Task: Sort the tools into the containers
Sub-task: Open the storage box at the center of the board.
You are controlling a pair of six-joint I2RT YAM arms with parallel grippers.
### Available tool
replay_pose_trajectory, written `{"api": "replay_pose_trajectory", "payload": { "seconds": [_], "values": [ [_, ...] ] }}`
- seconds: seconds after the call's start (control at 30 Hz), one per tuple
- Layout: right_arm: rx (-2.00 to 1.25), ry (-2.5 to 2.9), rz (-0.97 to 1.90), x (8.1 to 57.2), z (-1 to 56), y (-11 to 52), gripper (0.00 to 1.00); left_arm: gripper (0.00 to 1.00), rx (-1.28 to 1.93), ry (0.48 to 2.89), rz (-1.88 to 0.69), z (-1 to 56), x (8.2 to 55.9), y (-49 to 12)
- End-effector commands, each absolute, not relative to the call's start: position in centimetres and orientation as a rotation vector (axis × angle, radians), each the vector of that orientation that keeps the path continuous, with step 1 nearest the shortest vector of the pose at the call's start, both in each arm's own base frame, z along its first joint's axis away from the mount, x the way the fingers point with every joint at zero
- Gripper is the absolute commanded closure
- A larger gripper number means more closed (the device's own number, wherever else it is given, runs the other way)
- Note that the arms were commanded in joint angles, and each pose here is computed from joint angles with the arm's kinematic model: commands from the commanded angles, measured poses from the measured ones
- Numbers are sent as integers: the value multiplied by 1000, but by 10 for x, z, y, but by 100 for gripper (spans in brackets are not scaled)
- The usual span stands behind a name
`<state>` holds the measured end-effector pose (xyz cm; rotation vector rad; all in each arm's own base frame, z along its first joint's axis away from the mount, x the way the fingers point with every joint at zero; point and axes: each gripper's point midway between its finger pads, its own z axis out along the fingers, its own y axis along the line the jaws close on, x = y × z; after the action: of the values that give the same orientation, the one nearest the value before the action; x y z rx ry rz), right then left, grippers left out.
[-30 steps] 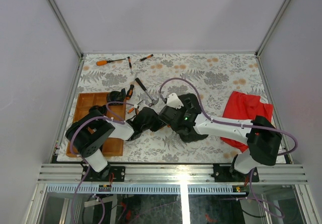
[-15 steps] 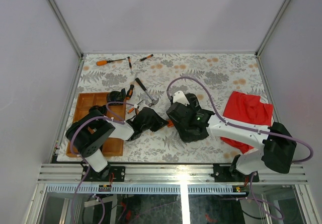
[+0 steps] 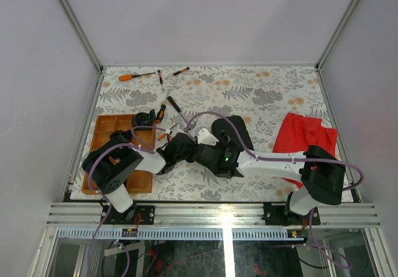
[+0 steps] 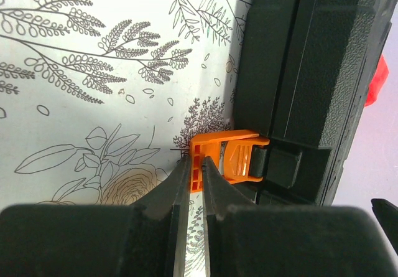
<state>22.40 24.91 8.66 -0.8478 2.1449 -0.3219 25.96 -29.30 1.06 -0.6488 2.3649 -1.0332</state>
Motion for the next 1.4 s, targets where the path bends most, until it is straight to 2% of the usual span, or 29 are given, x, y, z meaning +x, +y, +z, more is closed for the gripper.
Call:
{"api": "replay_pose_trajectory", "payload": {
  "seconds": [0.0, 0.4, 0.93, 1.37],
  "values": [
    [-818, 2088, -398, 230, 87, 246, 1, 100, -668, 2710, -565, -81, 190, -226],
    [-799, 2078, -479, 230, 73, 232, 1, 100, -671, 2721, -541, -85, 187, -222],
    [-630, 2022, -378, 237, 135, 207, 1, 100, -677, 2749, -405, -94, 181, -204],
    [-354, 2050, -451, 255, 169, 113, 0, 100, -662, 2748, -408, -91, 185, -205]
  ]
}}
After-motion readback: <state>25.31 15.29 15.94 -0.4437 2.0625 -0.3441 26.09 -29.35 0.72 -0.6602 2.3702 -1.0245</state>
